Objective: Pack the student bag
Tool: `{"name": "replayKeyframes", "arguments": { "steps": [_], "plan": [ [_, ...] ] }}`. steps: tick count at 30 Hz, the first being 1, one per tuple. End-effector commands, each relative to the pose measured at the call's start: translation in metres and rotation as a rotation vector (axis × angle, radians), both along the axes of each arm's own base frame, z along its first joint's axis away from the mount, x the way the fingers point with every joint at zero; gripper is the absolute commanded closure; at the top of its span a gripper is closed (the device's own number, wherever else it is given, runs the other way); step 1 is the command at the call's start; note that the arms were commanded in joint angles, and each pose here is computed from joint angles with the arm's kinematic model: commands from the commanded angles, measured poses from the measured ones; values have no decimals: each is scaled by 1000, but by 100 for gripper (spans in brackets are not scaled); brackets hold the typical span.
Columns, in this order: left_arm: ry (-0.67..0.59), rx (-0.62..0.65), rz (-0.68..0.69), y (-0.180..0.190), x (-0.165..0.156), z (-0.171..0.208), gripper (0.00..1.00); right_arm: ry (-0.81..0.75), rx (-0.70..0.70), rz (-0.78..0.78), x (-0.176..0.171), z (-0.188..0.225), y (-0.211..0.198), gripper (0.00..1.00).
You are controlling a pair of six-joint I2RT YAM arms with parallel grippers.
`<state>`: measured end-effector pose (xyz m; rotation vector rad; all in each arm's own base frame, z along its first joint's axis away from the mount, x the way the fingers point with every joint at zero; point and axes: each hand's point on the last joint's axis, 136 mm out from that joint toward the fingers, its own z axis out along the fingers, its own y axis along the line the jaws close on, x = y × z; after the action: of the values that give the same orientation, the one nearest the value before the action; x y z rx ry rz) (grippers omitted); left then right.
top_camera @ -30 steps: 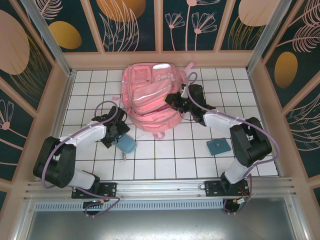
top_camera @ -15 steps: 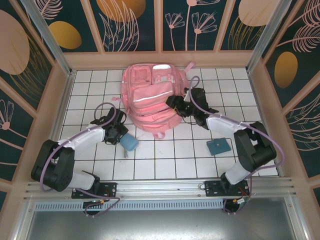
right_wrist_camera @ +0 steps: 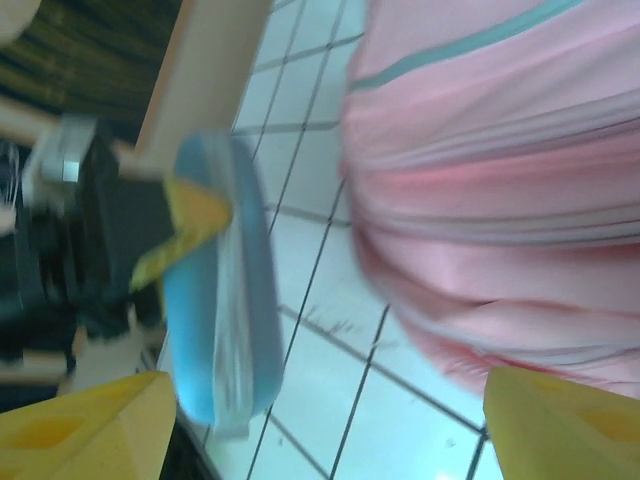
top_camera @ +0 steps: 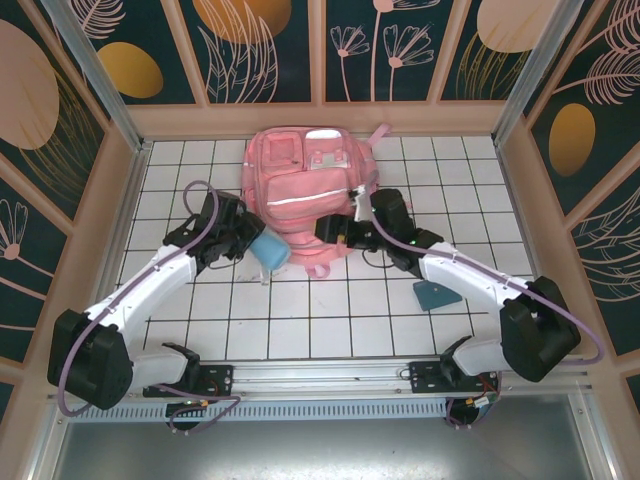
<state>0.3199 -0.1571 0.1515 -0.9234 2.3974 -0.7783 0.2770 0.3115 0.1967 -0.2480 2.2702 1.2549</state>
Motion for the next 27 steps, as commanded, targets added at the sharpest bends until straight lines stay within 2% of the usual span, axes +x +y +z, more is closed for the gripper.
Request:
{"name": "replayKeyframes", "arguments": {
  "steps": [1, 6, 10, 11, 14, 16, 18, 21, 24, 27],
  "plan": [
    [-78, -92, -120, -35, 11, 30, 47, -53, -13, 144, -19, 7, 24, 18],
    [-108, -111, -173, -54, 21, 44, 46, -49, 37, 249, -33, 16, 55, 17],
    [-119, -152, -199, -64, 23, 49, 44, -32, 31, 233, -24, 14, 62, 22],
    [-123, -158, -205, -66, 24, 50, 43, -34, 31, 229, -22, 14, 64, 27],
    [-136, -151, -218, -68, 26, 54, 39, -44, 34, 192, -13, 16, 63, 50],
    [-147, -130, -234, -69, 28, 55, 30, -59, 38, 146, -7, 19, 56, 65],
    [-167, -83, -249, -66, 31, 57, 22, -67, 34, 81, 1, 19, 43, 71],
    [-199, 47, -294, -58, 39, 54, 13, -75, 17, -32, 15, 19, 10, 73],
    [-233, 160, -379, -57, 45, 48, 12, -76, -33, -165, 30, 16, -36, 71],
    [-264, 211, -523, -75, 48, 42, 13, -62, -81, -278, 41, 13, -82, 71]
  ]
}}
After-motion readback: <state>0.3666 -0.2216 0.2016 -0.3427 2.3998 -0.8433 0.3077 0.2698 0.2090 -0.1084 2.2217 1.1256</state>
